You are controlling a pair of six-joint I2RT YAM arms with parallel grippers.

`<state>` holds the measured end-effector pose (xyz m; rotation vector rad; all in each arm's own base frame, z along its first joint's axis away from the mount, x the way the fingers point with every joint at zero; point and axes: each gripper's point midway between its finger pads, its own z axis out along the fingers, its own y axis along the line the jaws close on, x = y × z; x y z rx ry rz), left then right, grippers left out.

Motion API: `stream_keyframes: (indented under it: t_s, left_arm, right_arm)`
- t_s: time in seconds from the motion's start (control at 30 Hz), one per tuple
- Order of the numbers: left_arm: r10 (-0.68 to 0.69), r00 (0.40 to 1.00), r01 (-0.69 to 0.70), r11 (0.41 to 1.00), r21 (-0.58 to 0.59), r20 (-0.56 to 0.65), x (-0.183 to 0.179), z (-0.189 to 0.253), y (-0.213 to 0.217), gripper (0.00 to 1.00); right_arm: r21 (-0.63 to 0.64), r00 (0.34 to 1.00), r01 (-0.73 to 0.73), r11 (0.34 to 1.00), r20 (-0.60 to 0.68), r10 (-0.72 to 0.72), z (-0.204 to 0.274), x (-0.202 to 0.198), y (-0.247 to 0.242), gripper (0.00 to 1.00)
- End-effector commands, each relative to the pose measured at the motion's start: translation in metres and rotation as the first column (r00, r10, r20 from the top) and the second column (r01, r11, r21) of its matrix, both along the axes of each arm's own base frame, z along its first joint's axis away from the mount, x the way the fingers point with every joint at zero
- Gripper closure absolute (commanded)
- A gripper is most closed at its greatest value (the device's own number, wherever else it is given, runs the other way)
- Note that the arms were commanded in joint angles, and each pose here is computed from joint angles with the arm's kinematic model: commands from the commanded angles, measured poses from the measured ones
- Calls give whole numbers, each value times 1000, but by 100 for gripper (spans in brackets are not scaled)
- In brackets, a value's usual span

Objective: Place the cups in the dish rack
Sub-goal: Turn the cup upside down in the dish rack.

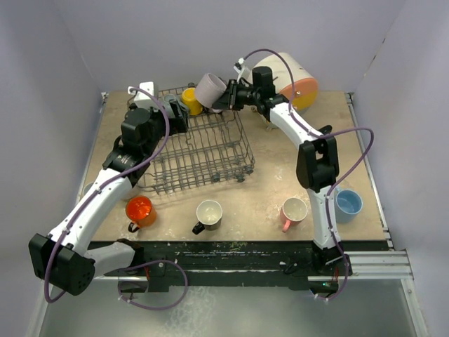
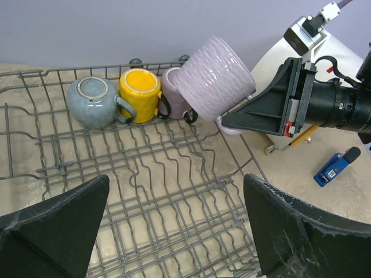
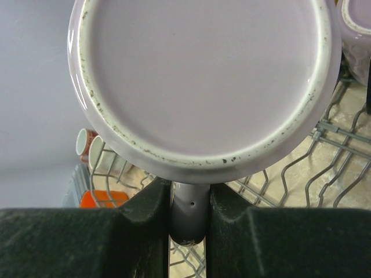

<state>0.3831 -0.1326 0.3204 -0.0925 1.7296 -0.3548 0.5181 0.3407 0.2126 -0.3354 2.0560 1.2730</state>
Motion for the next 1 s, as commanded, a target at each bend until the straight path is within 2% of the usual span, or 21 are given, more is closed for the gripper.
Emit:
stream_keyframes:
  t_s: [0.0,0.5,0.97]
  left_arm:
    - [35,999,-34,999,-39,34,1,9,6,1]
    - [62,998,-60,997,-45,32,-3,3,12,1]
    - [77,997,-76,996,-39,26,-3,-2,15,1]
  right_arm:
    - [21,960,1,1000,280,-7,71,14,8,100]
    - [-137,902,57,989,433,8,49,34,19,100]
    - [-251,867,28,967,488,102,12,36,29,100]
